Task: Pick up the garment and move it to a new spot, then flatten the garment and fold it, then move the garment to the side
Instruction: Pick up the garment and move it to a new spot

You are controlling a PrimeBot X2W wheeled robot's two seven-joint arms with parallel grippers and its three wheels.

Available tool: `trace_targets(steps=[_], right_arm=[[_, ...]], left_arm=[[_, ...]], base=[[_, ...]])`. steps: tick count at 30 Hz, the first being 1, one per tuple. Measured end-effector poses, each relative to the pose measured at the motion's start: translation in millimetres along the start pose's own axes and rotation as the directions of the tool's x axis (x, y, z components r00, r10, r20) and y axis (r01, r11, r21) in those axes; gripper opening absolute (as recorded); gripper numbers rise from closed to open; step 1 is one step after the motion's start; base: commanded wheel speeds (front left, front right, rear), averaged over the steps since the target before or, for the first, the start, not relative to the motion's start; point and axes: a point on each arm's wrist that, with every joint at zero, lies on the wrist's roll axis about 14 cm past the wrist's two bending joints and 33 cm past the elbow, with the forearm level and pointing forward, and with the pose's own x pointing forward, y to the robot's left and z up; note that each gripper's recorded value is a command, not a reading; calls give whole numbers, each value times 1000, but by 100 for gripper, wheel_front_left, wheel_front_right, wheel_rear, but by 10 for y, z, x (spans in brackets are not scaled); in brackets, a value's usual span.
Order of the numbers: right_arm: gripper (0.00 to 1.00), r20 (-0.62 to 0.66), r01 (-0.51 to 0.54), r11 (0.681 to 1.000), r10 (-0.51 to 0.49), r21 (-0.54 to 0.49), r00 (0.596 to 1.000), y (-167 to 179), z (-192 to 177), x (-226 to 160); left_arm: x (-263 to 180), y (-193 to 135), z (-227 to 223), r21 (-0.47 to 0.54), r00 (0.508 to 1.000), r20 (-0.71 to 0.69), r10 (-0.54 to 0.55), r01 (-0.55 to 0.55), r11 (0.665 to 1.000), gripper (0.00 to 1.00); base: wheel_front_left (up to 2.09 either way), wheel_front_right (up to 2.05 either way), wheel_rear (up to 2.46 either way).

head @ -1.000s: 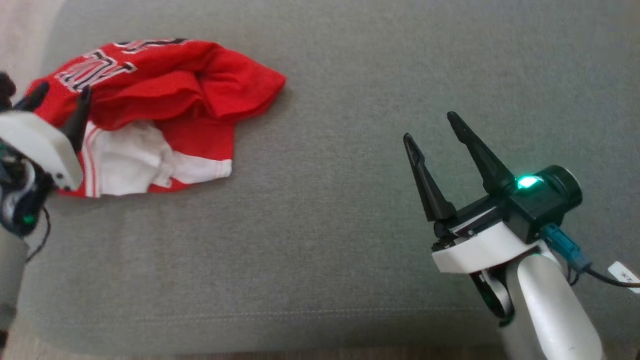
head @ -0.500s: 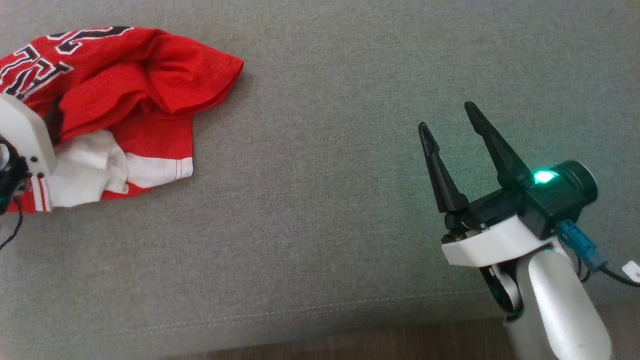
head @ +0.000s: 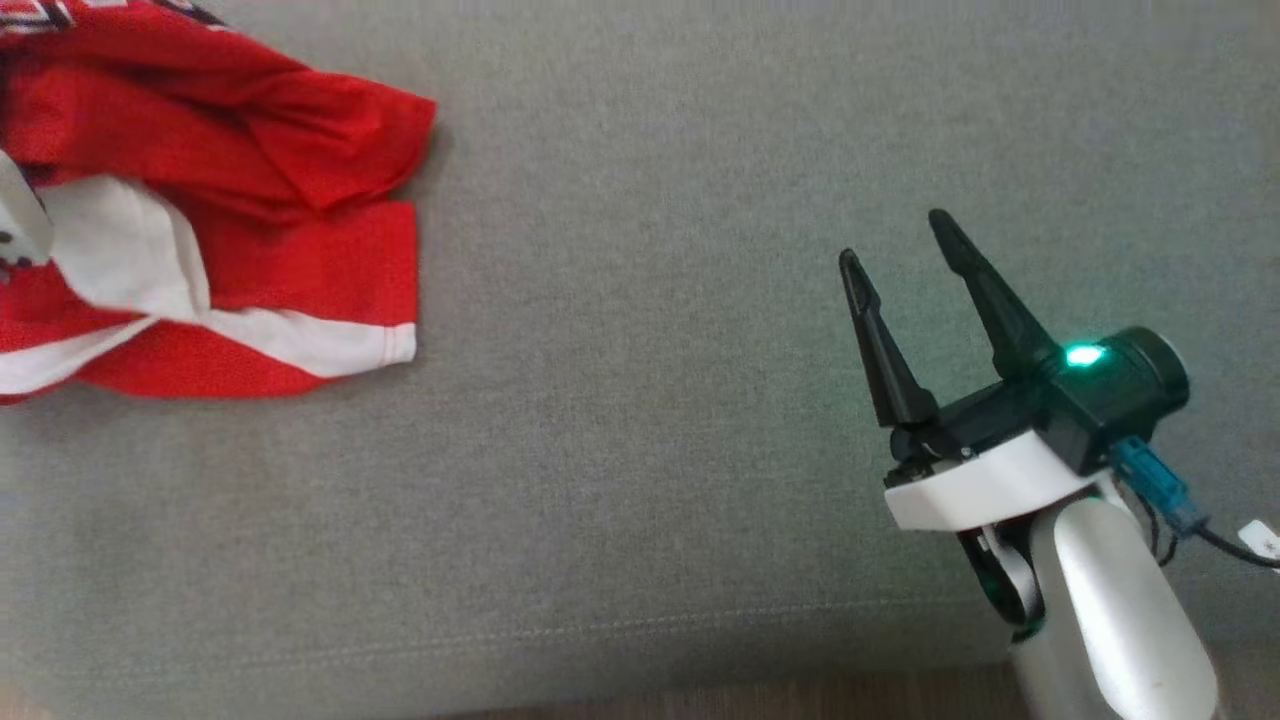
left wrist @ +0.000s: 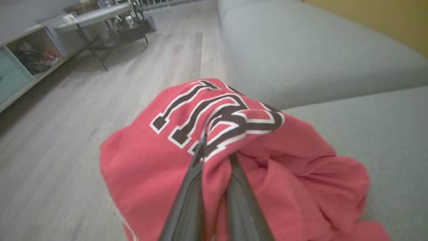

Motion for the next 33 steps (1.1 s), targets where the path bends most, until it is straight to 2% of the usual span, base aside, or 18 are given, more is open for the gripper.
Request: trace_targets(steps=[7, 14, 18, 20, 26, 30, 33], right_arm=[[100, 58, -10, 1000, 10, 0, 998, 86, 277, -95], [100, 101, 7, 1000, -7, -2, 995, 106, 504, -314], [100, 136, 46, 999, -45, -6, 990, -1, 652, -413], [100, 143, 80, 997, -78, -11, 987, -106, 687, -475], [100, 156, 174, 984, -167, -32, 974, -392, 755, -668], [100, 187, 236, 970, -223, -56, 957, -594, 885, -770], [100, 219, 281, 957, -259, -72, 941, -727, 1010, -857]], left_arm=[[-266, 19, 643, -26, 974, 223, 29, -24, 999, 0], [-593, -505, 1434, -49, 889, 451, -76, 110, 993, 0], [-680, -1018, 1572, -56, 857, 491, -156, 209, 976, 0], [-702, -1423, 1554, -13, 842, 481, -246, 288, 958, 0], [-823, -2563, 1471, 43, 761, 465, -453, 492, 870, 0], [-853, -3119, 1419, 61, 712, 450, -539, 577, 814, 0], [-848, -3445, 1435, 61, 683, 466, -562, 609, 791, 0]], base=[[0, 0, 0], [0, 0, 0], [0, 0, 0], [0, 0, 0], [0, 0, 0], [0, 0, 0], [0, 0, 0]])
